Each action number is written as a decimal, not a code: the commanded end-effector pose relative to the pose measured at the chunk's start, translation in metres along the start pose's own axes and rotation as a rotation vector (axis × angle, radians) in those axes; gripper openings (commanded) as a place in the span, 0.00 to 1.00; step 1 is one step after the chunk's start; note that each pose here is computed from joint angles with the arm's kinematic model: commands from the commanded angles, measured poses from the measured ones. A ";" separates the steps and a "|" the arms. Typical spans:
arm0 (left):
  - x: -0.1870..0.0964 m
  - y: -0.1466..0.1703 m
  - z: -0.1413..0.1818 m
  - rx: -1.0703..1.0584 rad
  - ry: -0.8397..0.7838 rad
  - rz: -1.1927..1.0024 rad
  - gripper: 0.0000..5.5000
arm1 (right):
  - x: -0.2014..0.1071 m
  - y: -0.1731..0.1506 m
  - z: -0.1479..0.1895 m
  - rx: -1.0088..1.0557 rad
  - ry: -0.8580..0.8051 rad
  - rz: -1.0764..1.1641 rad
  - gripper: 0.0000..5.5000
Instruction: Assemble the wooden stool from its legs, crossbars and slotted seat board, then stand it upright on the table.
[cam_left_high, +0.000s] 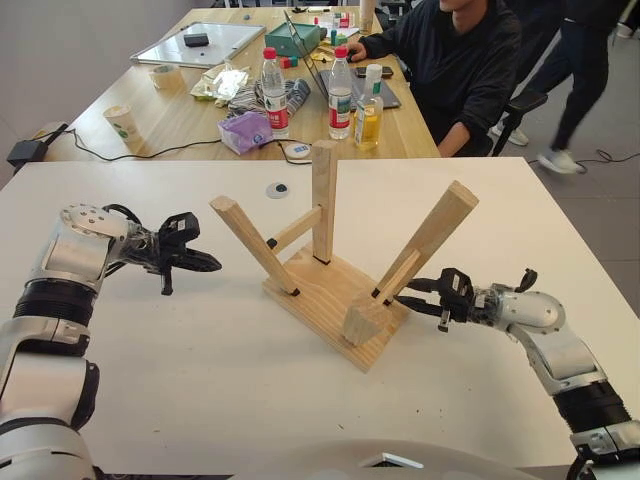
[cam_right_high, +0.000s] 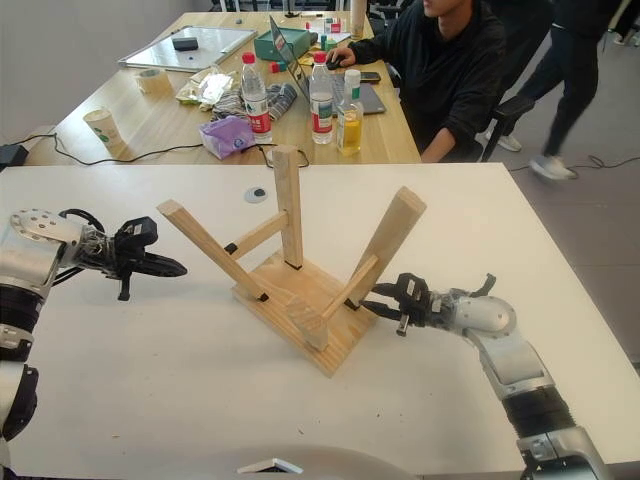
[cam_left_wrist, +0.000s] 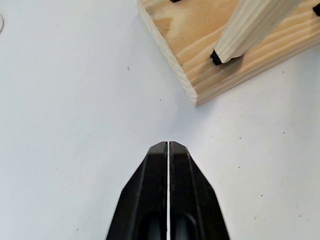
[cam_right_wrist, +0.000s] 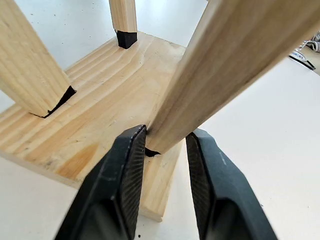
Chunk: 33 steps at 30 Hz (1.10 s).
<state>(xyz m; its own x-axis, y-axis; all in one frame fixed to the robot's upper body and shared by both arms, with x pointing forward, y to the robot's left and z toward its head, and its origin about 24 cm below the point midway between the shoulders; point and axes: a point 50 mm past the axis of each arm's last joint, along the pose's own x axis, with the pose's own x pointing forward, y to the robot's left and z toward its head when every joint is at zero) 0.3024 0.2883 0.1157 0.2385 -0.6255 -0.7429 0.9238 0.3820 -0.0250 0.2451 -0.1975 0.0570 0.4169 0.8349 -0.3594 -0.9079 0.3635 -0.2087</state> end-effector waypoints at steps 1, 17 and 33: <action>0.001 0.003 0.005 0.023 -0.006 0.005 0.00 | -0.008 -0.008 -0.015 0.006 0.109 0.010 0.36; 0.066 0.001 -0.021 -0.026 -0.194 0.321 0.00 | -0.046 0.017 -0.017 0.118 0.266 -0.071 0.61; 0.109 -0.061 -0.041 0.113 -0.162 -0.135 0.00 | 0.013 0.019 -0.015 0.416 0.262 -0.250 0.61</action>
<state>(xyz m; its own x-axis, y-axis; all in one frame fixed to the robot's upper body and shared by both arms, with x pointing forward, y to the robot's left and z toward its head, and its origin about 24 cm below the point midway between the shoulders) 0.2843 0.2316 0.0255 0.3099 -0.7472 -0.5879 0.9427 0.3220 0.0877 0.2243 -0.1930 0.0363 0.5528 0.5804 -0.5980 -0.7028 0.7103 0.0396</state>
